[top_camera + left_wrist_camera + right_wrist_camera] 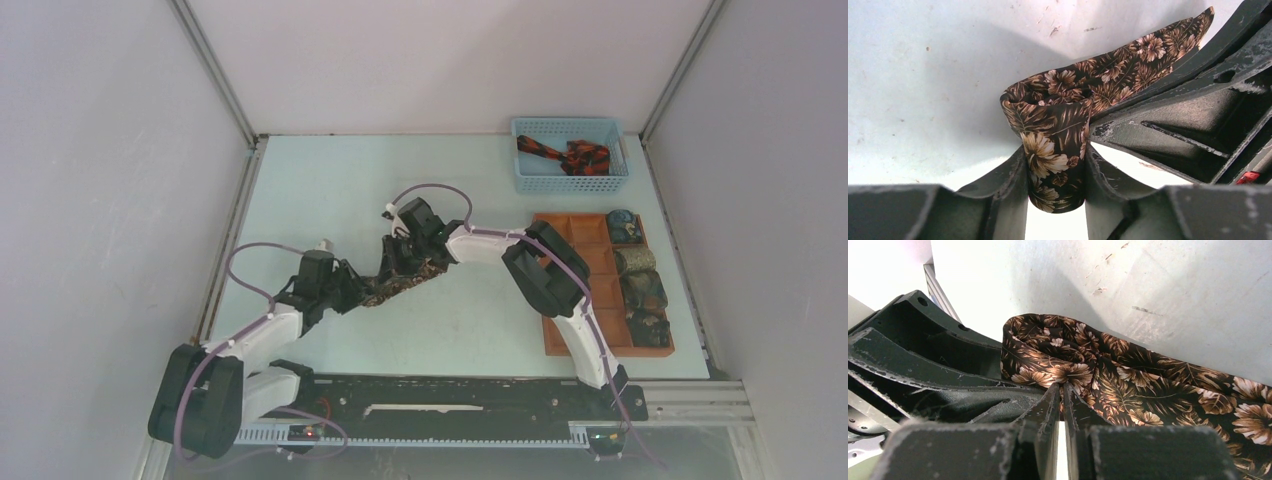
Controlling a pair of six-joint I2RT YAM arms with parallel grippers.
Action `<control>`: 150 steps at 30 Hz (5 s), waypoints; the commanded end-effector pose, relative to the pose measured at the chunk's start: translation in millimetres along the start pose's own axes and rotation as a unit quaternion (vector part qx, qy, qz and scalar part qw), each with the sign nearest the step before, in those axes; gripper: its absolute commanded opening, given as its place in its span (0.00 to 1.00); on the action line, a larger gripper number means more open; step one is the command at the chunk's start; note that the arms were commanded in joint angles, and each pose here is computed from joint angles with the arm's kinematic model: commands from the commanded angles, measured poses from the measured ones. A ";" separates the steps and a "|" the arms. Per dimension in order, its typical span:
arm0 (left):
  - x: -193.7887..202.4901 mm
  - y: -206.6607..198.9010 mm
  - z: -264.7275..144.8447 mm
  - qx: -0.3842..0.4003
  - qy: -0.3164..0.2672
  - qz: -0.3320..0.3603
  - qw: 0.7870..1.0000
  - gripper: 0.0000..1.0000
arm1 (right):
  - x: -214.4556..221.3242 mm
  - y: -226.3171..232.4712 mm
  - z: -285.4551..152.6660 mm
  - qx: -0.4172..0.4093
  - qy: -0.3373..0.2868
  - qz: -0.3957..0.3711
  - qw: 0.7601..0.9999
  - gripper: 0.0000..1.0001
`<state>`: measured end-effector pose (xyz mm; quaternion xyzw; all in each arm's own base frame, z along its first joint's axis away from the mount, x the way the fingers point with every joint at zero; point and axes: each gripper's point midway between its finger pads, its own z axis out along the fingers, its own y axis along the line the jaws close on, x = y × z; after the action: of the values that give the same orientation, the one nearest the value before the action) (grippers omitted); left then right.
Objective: Roll the ties
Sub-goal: Roll the tie at the center of the board.
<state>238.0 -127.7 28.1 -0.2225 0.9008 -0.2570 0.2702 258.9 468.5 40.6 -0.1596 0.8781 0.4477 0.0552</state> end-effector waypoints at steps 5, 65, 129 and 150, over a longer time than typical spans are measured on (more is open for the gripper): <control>-7.8 -2.9 -4.1 -0.015 -0.014 0.010 1.000 0.31 | -33.8 8.0 -25.0 -0.010 -0.035 -0.012 0.999 0.10; -61.3 75.8 -61.5 -0.511 0.077 0.272 0.812 0.22 | -31.0 -34.0 -111.8 0.147 -0.110 0.017 0.983 0.08; -33.6 -7.4 -24.5 -0.367 0.097 0.303 0.874 0.67 | -52.2 13.5 -166.8 0.110 -0.167 -0.003 0.980 0.08; -64.3 32.7 -88.5 -0.225 -0.078 0.083 0.968 0.69 | -41.5 93.9 -98.1 0.033 -0.102 -0.080 0.991 0.08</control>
<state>226.4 -36.4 115.7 -0.1718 0.9383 0.0474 0.2963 278.3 423.1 167.1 -0.1502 0.8816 0.4067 0.1864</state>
